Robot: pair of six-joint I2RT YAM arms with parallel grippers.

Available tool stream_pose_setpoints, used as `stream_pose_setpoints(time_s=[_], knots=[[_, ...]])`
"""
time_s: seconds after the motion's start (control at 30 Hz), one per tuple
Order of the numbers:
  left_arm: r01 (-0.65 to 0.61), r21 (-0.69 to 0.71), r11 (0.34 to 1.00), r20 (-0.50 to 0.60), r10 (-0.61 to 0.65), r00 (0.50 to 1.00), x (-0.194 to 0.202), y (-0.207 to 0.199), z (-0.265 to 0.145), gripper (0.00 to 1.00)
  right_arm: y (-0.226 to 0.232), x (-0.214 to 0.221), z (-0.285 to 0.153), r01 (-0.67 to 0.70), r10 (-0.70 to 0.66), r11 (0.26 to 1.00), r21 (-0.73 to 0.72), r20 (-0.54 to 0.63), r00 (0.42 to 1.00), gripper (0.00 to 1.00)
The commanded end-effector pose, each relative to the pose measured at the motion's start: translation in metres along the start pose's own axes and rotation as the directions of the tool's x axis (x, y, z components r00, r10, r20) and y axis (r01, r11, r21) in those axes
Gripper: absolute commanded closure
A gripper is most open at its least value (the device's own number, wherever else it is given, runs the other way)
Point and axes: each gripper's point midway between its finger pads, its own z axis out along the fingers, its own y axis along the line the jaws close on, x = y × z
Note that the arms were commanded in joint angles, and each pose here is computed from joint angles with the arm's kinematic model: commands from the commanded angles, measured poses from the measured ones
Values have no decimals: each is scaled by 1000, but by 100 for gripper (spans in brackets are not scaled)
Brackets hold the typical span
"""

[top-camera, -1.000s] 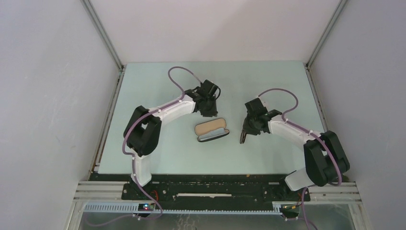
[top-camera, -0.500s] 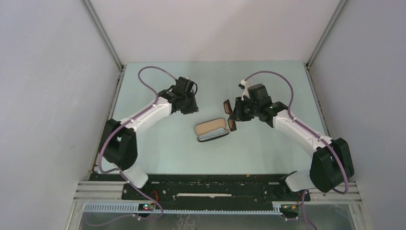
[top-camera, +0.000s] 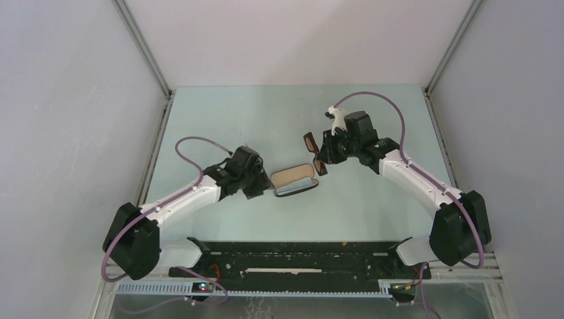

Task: Organize the sunglasses
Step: Adjust the sunglasses case at the center of the board.

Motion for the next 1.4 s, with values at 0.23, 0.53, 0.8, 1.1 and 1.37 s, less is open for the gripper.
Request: stream_pose_setpoints(time_s=[0.23, 0.53, 0.8, 1.1, 1.37], knots=[[342, 281, 897, -90, -330, 940, 28, -50, 14, 34, 0, -24, 8, -6, 8, 999, -37, 51, 999, 72], [405, 263, 876, -62, -403, 913, 26, -41, 26, 36, 0, -20, 6, -11, 13, 999, -43, 37, 999, 71], [534, 256, 806, -40, -543, 839, 28, -19, 32, 39, 2, -16, 7, -17, 17, 999, -50, 19, 1000, 71], [562, 278, 779, -56, -571, 819, 21, -26, 42, 47, 7, -9, 10, -13, 12, 998, -55, -4, 1000, 72], [573, 236, 785, -97, -568, 817, 33, -20, 53, 63, 12, -10, 5, 20, -20, 998, -56, 2, 1000, 72]])
